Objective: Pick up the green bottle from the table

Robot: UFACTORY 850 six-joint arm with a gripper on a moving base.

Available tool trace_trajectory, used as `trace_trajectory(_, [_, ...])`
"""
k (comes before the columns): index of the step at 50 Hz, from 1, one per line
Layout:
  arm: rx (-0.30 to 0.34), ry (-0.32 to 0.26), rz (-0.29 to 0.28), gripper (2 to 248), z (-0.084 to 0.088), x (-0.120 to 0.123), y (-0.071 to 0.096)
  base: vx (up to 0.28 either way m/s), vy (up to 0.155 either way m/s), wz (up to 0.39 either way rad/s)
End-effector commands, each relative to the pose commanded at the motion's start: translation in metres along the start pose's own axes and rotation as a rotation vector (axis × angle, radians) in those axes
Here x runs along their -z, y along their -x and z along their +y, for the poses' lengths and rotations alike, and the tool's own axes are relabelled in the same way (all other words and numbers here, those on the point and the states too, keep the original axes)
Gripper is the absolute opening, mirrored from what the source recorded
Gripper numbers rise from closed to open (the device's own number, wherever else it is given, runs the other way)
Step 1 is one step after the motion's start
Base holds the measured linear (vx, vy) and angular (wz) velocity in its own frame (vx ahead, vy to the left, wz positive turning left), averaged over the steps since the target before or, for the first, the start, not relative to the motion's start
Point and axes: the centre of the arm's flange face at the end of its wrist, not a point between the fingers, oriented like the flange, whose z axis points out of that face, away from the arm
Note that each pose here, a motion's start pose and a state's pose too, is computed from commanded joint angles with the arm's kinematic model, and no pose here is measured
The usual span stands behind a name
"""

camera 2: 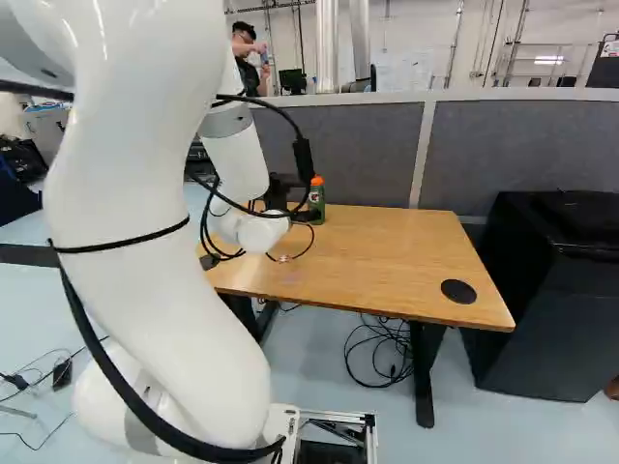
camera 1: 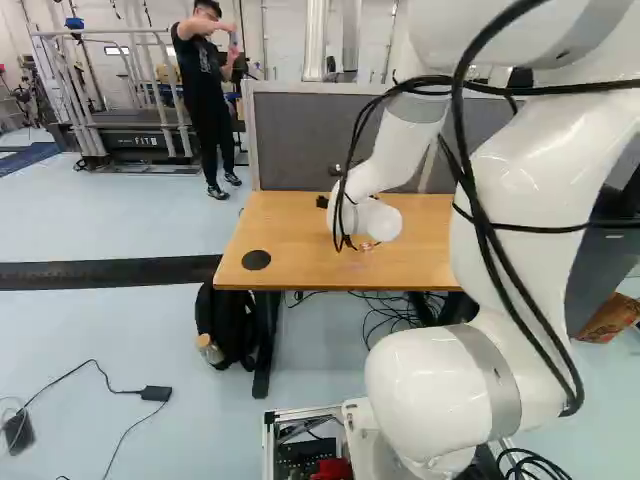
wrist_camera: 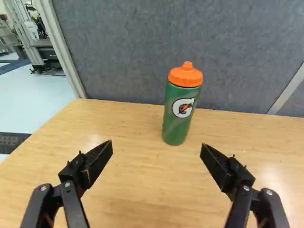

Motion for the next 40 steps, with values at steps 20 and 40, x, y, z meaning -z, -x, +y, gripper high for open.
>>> trace_trajectory(20, [-0.002, 0.009, 0.095, 247, 0.004, -0.048, 0.0, 0.0, 0.0, 0.0])
trace_trajectory(40, [-0.007, 0.032, 0.172, 247, 0.017, -0.092, 0.005, 0.0, 0.0, 0.0])
